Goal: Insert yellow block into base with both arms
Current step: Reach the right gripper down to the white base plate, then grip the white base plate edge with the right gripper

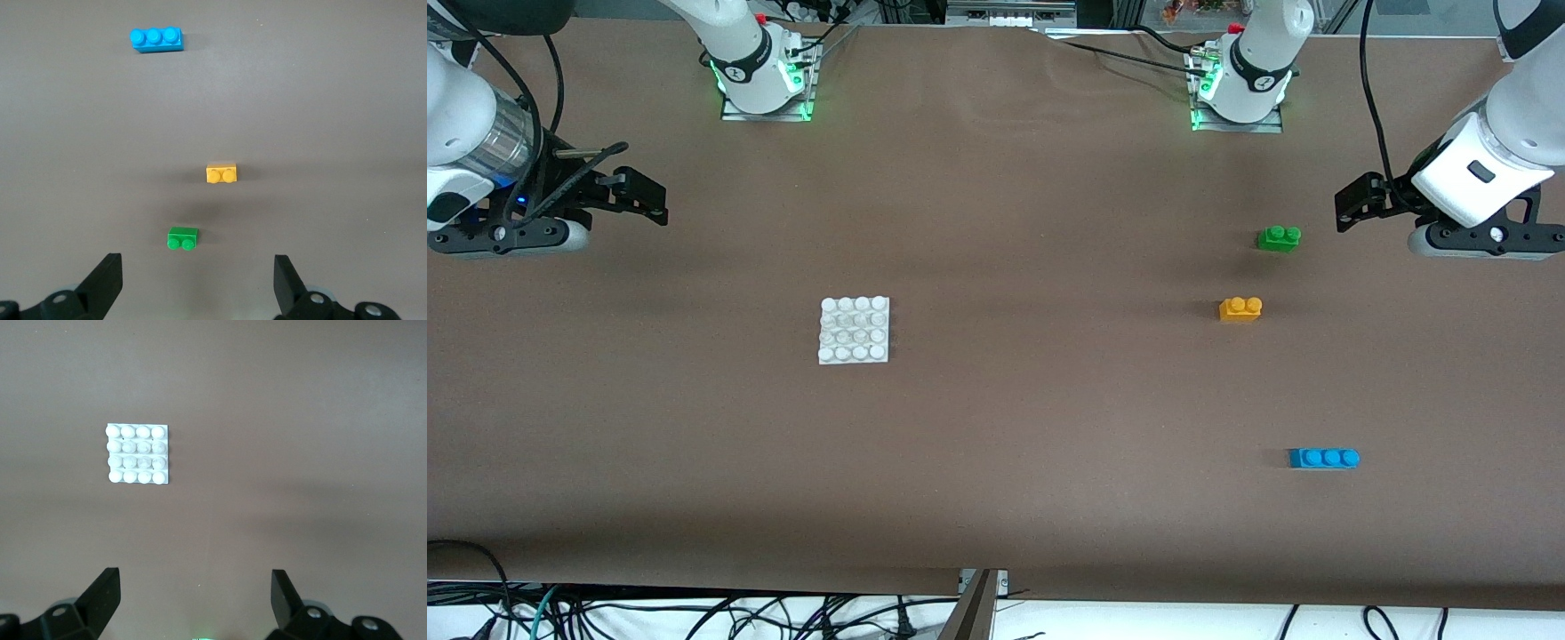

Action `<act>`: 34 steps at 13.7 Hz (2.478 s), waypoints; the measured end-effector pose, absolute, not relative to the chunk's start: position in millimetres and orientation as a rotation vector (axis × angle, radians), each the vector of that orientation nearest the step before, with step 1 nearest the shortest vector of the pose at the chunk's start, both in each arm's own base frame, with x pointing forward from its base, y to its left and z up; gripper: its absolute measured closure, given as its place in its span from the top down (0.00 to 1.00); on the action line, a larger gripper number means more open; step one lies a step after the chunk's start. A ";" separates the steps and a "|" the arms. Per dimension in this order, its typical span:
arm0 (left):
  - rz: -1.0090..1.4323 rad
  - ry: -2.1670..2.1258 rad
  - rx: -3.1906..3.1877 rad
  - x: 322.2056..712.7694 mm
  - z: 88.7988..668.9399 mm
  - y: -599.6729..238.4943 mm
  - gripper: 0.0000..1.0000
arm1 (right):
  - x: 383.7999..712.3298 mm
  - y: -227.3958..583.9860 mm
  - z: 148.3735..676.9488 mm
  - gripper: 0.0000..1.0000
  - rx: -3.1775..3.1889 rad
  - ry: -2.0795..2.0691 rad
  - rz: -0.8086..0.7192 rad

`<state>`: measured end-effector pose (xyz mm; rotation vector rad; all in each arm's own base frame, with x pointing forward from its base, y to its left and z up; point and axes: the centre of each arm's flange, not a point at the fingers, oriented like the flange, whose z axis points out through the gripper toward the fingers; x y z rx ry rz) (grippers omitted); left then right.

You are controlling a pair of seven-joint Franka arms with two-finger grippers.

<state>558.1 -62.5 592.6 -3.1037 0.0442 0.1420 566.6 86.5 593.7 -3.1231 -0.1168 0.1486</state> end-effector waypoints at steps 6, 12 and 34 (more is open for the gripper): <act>0.153 0.044 -3.102 557.3 592.1 -62.3 1.00 | 566.9 93.5 583.7 1.00 -3.122 -0.136 0.148; 0.155 0.043 -3.102 557.1 592.1 -62.1 1.00 | 582.8 119.4 464.0 1.00 -3.128 0.009 0.092; 0.157 0.040 -3.102 557.0 592.4 -61.1 1.00 | 568.8 218.7 194.3 0.92 -3.047 0.229 -0.044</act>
